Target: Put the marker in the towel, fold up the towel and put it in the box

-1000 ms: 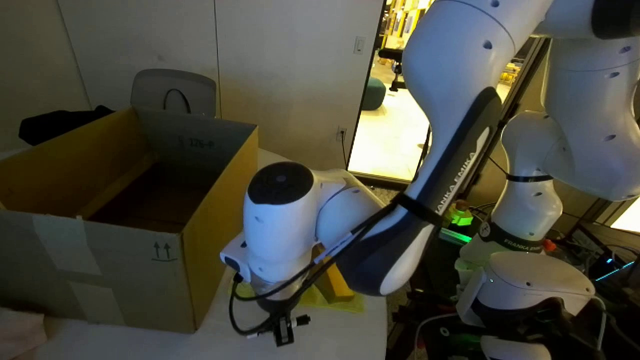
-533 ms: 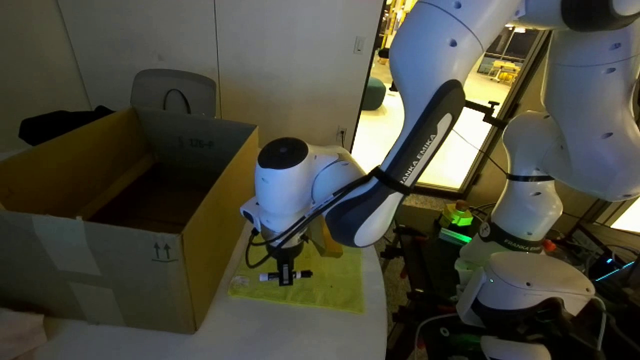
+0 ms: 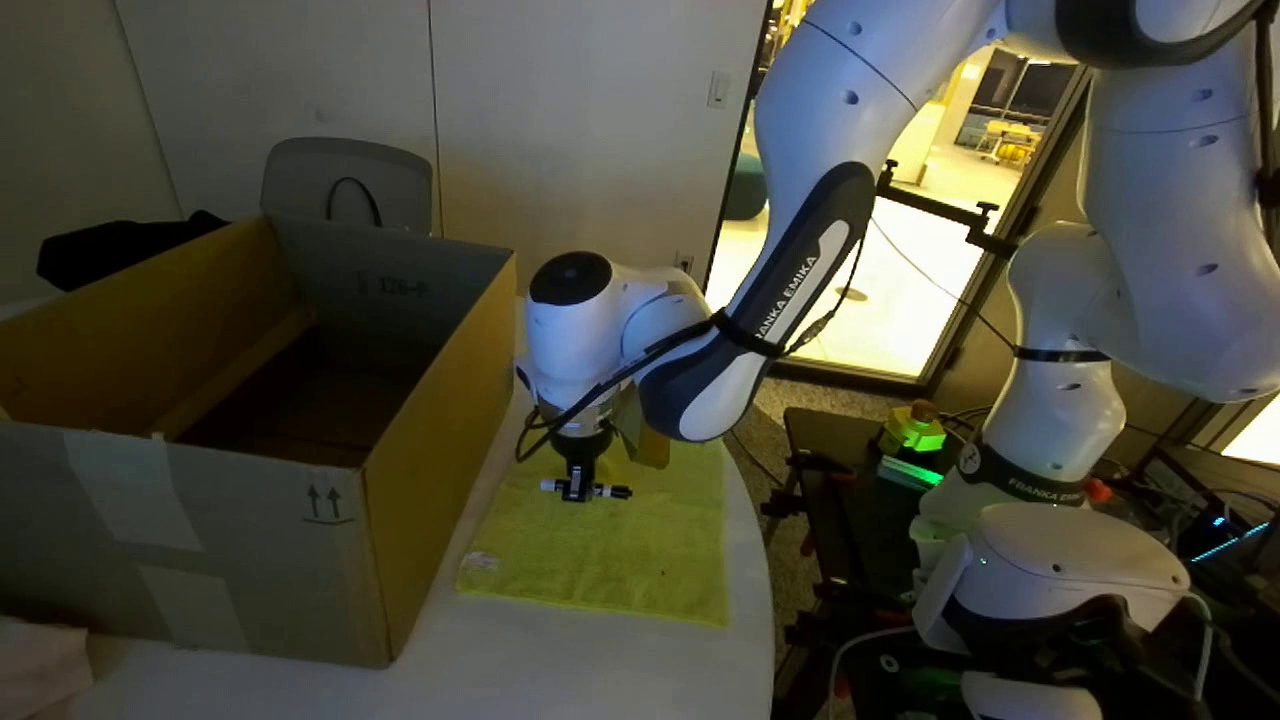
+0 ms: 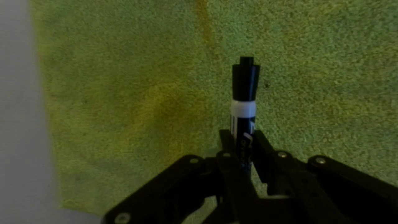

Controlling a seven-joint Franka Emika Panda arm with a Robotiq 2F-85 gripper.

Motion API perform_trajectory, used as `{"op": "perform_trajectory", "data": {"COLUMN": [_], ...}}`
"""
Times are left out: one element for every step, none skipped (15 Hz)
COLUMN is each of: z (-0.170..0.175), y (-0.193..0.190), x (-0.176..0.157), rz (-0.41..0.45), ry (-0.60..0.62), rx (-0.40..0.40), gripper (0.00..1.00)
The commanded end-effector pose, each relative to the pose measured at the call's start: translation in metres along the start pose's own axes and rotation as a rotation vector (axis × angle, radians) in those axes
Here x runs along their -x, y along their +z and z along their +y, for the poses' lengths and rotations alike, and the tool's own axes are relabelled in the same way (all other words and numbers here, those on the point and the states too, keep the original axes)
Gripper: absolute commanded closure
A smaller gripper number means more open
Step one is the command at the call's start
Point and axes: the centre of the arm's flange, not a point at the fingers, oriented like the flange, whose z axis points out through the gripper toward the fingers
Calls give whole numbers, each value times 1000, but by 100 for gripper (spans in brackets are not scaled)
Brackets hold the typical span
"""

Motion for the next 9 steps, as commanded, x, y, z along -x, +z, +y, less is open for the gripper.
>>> {"op": "perform_trajectory", "data": {"z": [12, 13, 14, 14, 15, 15, 16, 16, 17], "y": [10, 12, 15, 17, 20, 22, 25, 27, 29], "x": [8, 10, 12, 14, 16, 17, 18, 19, 20], "rz": [3, -3, -10, -16, -23, -29, -38, -43, -49], "ry": [53, 61, 65, 71, 75, 83, 89, 92, 96], "rx": [12, 12, 9, 11, 9, 11, 7, 9, 9], "gripper": [85, 85, 85, 85, 85, 85, 85, 85, 85]}}
